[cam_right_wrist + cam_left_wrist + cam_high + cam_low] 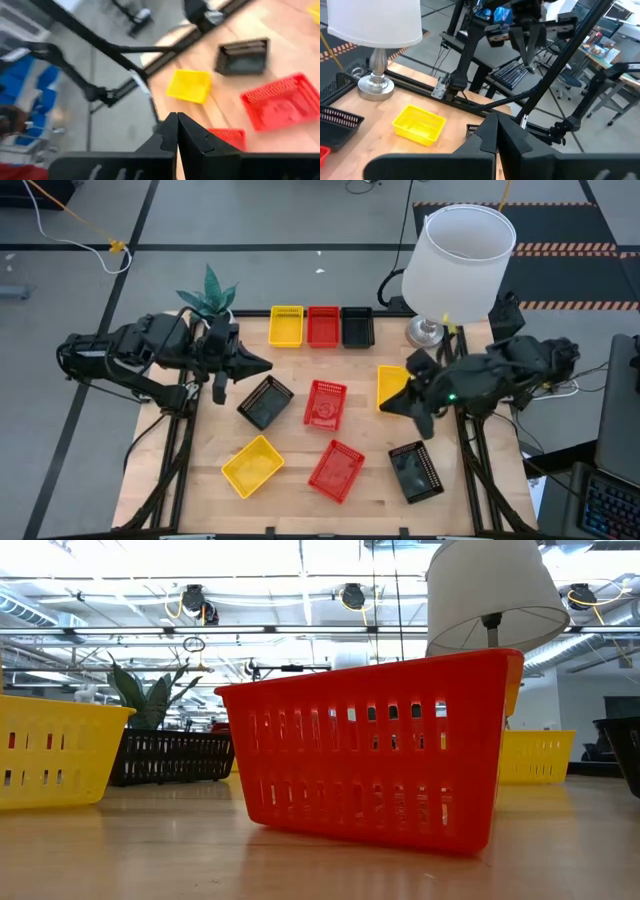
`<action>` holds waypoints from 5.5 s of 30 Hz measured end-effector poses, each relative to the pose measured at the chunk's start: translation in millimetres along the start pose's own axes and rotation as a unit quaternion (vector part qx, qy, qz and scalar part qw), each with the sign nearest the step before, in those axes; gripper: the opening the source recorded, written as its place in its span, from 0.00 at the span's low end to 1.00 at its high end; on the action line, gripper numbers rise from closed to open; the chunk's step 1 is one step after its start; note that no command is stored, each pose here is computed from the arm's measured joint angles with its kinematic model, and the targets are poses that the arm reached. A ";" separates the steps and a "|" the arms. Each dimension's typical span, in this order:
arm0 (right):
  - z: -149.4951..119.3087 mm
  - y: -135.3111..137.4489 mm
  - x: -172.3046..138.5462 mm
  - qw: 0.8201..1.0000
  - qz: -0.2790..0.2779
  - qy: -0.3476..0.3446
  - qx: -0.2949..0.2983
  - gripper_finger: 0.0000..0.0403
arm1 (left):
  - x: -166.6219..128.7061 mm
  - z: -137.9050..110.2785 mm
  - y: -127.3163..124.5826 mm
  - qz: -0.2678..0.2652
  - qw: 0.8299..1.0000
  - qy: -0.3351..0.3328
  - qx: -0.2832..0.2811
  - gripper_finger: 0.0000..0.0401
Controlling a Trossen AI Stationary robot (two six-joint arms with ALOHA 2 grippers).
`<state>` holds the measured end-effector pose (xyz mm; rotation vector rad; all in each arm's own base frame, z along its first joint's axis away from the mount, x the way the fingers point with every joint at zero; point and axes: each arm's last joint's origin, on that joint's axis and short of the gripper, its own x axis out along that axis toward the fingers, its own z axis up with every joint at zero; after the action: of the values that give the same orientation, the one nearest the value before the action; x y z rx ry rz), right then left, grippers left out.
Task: Stack baskets by color
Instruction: Stack the bottom right black basket on the top black basket
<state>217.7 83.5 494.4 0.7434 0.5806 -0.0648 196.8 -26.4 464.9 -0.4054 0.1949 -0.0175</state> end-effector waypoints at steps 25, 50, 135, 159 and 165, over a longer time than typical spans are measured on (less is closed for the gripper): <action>-68.2 -14.6 27.9 0.935 -0.215 0.251 0.130 0.00 | -0.5 -9.8 4.3 0.024 0.998 0.049 -0.016 0.01; -151.3 -111.1 61.7 0.823 -0.367 0.360 0.243 0.32 | -0.5 -9.5 4.5 0.029 0.998 0.046 -0.018 0.01; -204.2 -130.0 100.5 0.872 -0.255 0.249 0.336 0.01 | 13.7 -13.8 5.8 0.046 0.997 0.059 -0.014 0.01; -74.4 -86.5 72.7 0.929 -0.199 0.064 0.305 0.01 | 44.3 -26.0 -5.6 0.023 0.995 0.085 -0.039 0.01; -48.6 -103.0 77.3 0.935 -0.197 0.028 0.295 0.01 | 42.4 -26.8 -13.6 0.003 0.996 0.080 -0.026 0.01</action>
<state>233.3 50.1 361.7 1.2035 0.7704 -0.6129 233.6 -51.8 438.2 -0.4553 0.3557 -0.0402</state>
